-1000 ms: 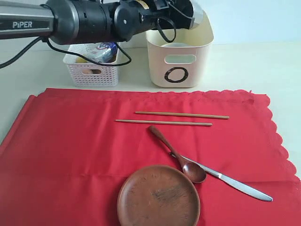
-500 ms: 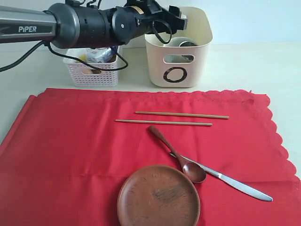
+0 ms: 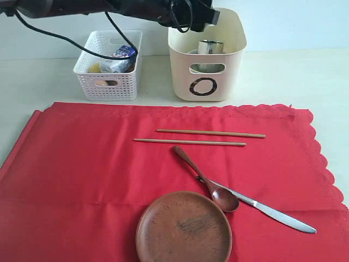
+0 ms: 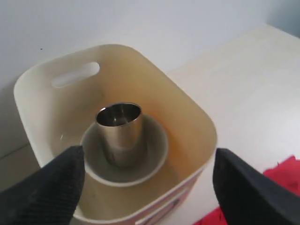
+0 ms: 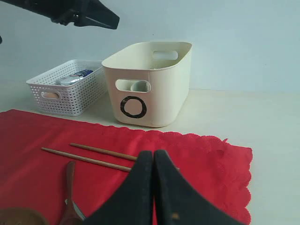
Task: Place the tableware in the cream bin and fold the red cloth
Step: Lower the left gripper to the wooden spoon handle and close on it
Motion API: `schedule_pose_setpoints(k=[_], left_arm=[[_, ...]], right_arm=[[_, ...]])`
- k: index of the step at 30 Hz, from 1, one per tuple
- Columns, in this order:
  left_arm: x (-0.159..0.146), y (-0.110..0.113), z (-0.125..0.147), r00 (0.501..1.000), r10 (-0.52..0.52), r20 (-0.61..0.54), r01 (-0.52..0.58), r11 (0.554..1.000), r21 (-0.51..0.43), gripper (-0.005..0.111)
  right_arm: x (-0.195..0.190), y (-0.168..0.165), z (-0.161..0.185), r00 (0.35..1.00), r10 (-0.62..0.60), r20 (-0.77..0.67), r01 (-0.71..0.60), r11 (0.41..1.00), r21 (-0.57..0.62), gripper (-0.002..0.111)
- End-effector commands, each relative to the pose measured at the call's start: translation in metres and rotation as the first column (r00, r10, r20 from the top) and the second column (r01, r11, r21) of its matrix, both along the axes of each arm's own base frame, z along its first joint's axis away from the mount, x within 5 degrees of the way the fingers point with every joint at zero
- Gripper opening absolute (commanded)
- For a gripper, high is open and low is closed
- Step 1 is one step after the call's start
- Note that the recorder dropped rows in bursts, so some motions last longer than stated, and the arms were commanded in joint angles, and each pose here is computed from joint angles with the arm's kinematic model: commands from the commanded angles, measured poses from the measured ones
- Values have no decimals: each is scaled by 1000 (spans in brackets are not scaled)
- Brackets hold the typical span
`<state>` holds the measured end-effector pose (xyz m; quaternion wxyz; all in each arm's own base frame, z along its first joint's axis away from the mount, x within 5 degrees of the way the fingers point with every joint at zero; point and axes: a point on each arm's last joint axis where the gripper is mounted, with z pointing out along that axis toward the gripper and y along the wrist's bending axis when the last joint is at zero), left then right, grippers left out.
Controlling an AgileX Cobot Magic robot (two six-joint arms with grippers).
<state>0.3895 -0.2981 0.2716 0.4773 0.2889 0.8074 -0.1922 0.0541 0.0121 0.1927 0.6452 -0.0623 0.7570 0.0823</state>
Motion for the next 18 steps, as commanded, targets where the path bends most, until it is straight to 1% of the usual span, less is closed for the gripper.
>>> schedule_pose_setpoints(k=[1, 5, 6, 7, 8, 9, 10, 11, 12, 13, 14, 15, 16, 18], left_arm=[[-16, 9, 14, 995, -72, -68, 79, 989, 121, 73], [-31, 16, 18, 976, -152, -153, 184, 956, 227, 73], [-37, 18, 16, 961, -180, -209, 233, 936, 263, 72], [-40, 19, 14, 951, -193, -240, 258, 925, 279, 71], [-46, 20, 11, 927, -220, -305, 311, 904, 294, 69], [-49, 20, 8, 911, -237, -337, 341, 892, 295, 68], [-55, 20, 5, 875, -282, -393, 407, 868, 285, 68], [-59, 19, 2, 848, -320, -422, 456, 846, 276, 68], [-67, 17, -2, 785, -402, -471, 555, 794, 248, 68], [-70, 16, -3, 756, -442, -483, 599, 764, 238, 68], [-76, 13, -8, 689, -524, -501, 684, 699, 208, 68], [-79, 11, -12, 645, -566, -514, 728, 659, 188, 68], [-80, 8, -16, 616, -596, -515, 754, 636, 166, 68], [-78, 4, -28, 584, -624, -519, 780, 609, 146, 68]], right_arm=[[0, 0, -1, 1000, 2, 4, -2, 1000, 1, 0], [0, 0, 0, 1000, 1, 12, -1, 1000, 3, 0], [0, 0, -1, 1000, 1, 7, -1, 1000, 2, 0], [0, 0, -1, 1000, 1, 7, -1, 1000, 2, 0], [0, 0, -1, 1000, 1, 7, -1, 1000, 2, 0], [0, 0, -1, 1000, 1, 7, -1, 1000, 2, 0], [0, 0, -1, 1000, 1, 7, -1, 1000, 2, 0], [0, 0, -1, 1000, 1, 7, -1, 1000, 2, 0], [0, 0, -1, 1000, 1, 7, -1, 1000, 2, 0], [0, 0, -1, 1000, 1, 7, -1, 1000, 2, 0], [0, 0, -1, 1000, 1, 7, -1, 1000, 2, 0], [0, 0, -1, 1000, 1, 7, -1, 1000, 2, 0], [0, 0, -1, 1000, 1, 5, -1, 1000, 1, 0], [0, 0, -1, 1000, 1, 5, -1, 1000, 1, 0]])
